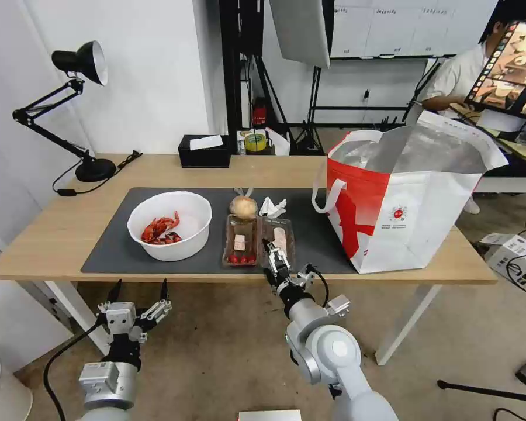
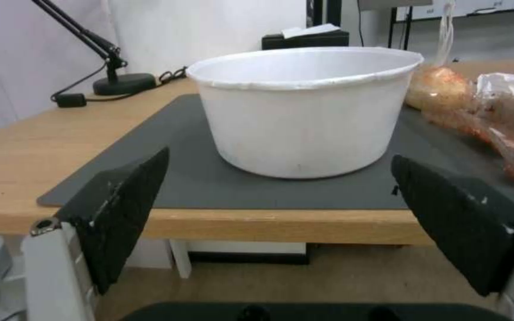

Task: Pick up the trash from the table and place it into the takeout bag.

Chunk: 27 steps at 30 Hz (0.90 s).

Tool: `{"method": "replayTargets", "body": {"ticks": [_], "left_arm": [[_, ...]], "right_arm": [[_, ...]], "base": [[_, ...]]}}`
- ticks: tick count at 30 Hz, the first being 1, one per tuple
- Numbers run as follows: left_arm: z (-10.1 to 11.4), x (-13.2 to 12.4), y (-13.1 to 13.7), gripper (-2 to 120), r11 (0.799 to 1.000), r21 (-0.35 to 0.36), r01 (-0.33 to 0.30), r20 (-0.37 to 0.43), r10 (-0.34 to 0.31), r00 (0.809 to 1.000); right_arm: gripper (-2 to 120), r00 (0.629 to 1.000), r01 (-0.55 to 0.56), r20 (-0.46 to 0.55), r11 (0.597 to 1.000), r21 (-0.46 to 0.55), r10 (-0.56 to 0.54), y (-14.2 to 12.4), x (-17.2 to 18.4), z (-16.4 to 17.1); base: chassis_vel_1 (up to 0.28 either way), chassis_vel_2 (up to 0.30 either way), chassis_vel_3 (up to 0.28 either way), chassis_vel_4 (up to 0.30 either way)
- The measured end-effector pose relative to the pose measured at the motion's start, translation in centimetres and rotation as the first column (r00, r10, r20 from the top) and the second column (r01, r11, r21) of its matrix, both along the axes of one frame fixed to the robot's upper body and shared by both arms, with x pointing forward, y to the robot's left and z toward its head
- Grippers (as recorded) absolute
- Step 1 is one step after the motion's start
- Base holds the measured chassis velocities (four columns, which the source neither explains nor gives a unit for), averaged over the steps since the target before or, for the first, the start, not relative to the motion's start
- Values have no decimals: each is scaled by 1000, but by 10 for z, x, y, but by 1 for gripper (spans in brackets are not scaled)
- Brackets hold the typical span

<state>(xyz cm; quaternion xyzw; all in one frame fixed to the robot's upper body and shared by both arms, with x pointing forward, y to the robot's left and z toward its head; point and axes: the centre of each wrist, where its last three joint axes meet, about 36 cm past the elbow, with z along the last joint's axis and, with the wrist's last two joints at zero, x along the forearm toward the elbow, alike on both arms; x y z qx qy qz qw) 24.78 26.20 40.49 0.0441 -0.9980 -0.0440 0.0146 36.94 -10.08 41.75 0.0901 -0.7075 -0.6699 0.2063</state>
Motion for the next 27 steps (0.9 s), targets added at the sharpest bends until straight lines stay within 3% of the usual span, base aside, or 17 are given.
{"method": "replayTargets", "body": {"ticks": [12, 27], "left_arm": [[-1, 0, 1, 100, 1000, -1, 0, -2, 0, 1000], [-2, -3, 2, 100, 1000, -3, -5, 10, 5, 1000]], "right_arm": [[100, 999, 14, 43, 1000, -8, -14, 1, -2, 9], [100, 991, 32, 132, 994, -100, -19, 1, 3, 14]], "base": [[0, 0, 0, 0], [0, 0, 0, 0]]}}
